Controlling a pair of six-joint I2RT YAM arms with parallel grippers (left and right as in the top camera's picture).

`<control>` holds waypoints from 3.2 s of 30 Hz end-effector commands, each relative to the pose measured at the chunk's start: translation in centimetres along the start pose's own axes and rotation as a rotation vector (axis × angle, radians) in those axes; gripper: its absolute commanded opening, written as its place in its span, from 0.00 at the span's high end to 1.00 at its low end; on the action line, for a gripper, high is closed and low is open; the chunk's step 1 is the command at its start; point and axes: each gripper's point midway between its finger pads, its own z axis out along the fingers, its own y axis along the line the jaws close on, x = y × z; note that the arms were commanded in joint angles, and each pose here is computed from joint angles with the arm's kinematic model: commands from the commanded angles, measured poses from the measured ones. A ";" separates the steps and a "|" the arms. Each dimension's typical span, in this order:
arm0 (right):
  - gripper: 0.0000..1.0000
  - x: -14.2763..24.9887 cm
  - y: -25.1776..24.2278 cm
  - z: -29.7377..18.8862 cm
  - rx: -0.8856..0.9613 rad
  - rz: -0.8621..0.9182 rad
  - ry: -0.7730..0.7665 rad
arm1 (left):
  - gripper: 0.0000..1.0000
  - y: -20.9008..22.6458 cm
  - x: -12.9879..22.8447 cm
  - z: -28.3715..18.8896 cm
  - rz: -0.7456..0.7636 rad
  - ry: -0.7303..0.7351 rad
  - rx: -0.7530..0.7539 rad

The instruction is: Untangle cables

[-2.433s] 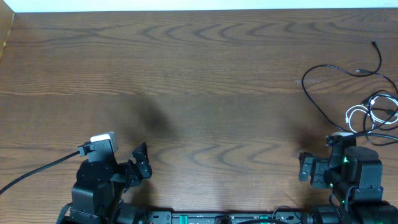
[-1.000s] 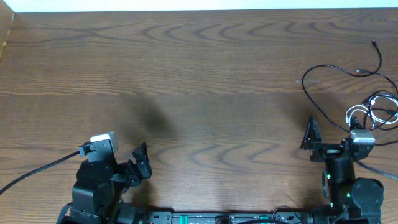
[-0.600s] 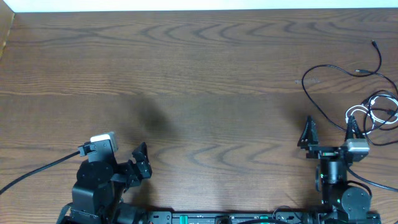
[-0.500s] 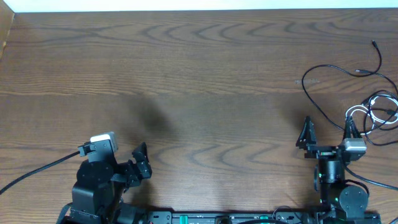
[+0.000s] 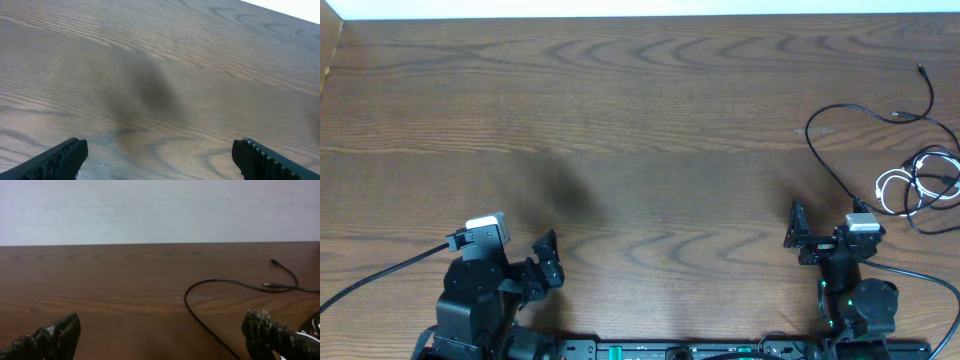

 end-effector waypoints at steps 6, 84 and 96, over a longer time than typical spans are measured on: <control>0.01 0.0 0.5 0.0 -0.024 -0.017 0.000 | 0.02 0.2 0.2 0.0 0.001 0.003 -0.009; 0.01 0.0 0.5 0.0 -0.024 -0.017 0.000 | 0.02 2.6 1.9 11.1 0.246 -0.506 0.042; 0.01 0.0 0.5 0.0 -0.024 -0.017 0.000 | 0.02 2.6 1.9 11.1 0.247 -0.506 0.042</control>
